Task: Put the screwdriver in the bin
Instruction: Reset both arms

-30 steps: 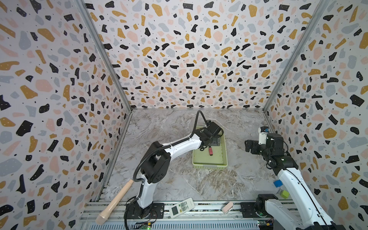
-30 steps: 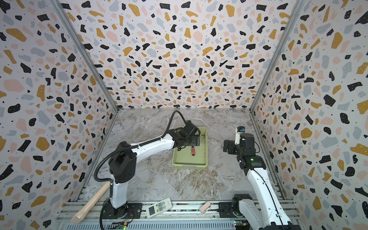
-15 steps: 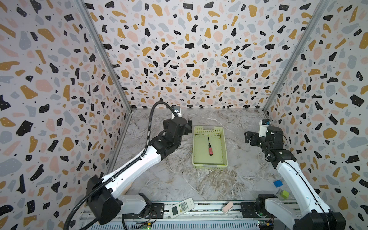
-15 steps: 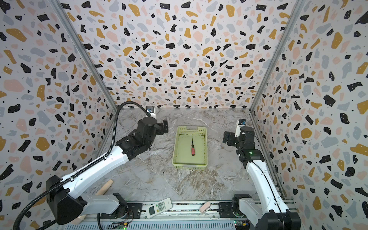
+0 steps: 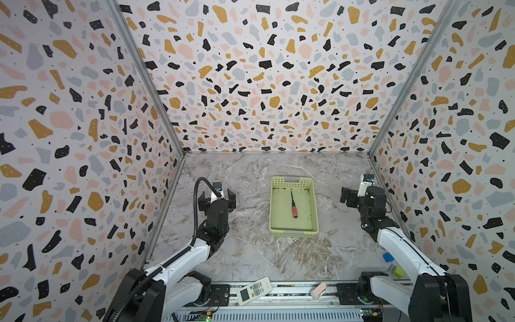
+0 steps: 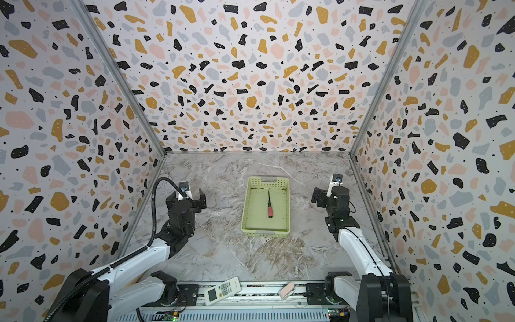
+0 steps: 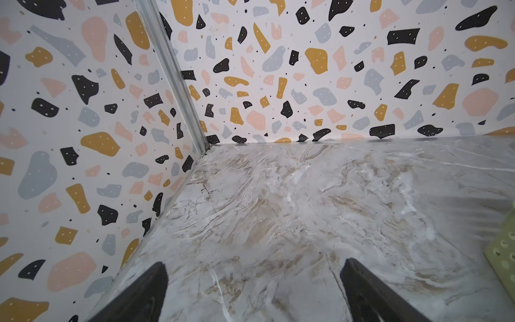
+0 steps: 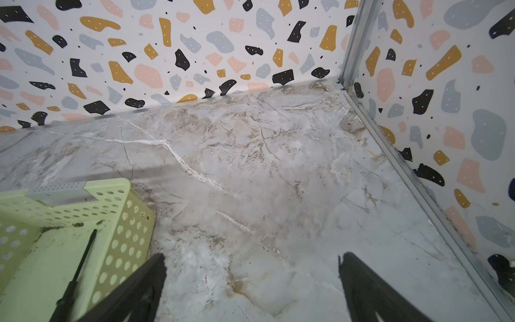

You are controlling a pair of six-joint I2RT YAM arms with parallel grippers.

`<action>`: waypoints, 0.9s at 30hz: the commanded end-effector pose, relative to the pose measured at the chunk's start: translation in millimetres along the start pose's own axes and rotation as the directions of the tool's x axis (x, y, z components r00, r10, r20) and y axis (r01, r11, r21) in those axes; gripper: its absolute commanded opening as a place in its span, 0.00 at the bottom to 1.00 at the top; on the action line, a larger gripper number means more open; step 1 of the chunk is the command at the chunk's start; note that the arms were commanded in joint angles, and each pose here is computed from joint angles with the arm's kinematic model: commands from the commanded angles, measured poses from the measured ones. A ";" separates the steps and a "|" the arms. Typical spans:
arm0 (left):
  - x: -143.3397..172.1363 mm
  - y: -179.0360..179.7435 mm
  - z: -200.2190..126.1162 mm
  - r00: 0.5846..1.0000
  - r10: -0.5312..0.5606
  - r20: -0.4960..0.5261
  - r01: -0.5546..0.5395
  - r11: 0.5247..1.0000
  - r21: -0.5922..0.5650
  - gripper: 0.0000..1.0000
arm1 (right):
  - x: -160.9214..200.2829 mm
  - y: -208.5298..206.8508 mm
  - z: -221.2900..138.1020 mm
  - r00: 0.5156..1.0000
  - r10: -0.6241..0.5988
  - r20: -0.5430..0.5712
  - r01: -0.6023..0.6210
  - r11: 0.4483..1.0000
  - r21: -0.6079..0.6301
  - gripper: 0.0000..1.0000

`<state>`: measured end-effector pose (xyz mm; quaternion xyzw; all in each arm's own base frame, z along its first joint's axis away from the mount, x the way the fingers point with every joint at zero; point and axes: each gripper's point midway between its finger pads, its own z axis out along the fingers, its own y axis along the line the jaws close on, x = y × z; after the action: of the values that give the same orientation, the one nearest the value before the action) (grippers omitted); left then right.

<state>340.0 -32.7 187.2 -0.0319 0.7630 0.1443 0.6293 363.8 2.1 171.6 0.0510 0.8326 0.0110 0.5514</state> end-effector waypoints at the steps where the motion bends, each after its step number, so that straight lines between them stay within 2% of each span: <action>1: -18.5 14.6 -1.4 0.993 0.000 0.118 0.010 0.997 -0.078 0.99 | -25.1 0.4 0.2 0.979 -0.092 0.180 0.093 0.996 0.004 0.99; 4: 5.0 14.8 0.0 0.995 0.063 0.081 -0.056 0.994 -0.094 1.00 | -8.4 -4.5 4.3 0.970 -0.125 0.207 0.122 0.992 0.029 0.99; 7: 20.5 19.9 1.7 0.995 0.053 0.083 -0.044 0.993 -0.111 0.99 | 3.6 -6.8 10.7 0.973 -0.115 0.198 0.111 0.993 0.032 0.99; 13: 39.8 13.6 11.4 0.996 0.060 0.066 -0.055 0.996 -0.070 1.00 | 17.0 -7.6 21.0 0.971 -0.123 0.204 0.118 0.992 0.034 0.99; 15: 40.6 16.7 14.0 0.997 0.045 0.066 -0.040 0.996 -0.075 1.00 | 19.8 -7.4 22.9 0.972 -0.118 0.205 0.114 0.993 0.031 0.99; 20: 43.8 19.7 28.7 0.999 -0.010 0.040 0.010 1.000 0.010 1.00 | 29.2 -7.8 23.3 0.967 -0.102 0.234 0.099 0.995 0.024 0.99; 27: 53.2 32.6 28.3 0.990 -0.111 0.083 0.105 0.992 0.074 0.99 | 34.9 -2.0 23.7 0.964 -0.116 0.239 0.121 0.993 -0.003 0.99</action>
<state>349.2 22.2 124.0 -0.0482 0.7616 0.1349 0.6320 369.2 -0.5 112.7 0.0049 0.7857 -0.0254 0.6180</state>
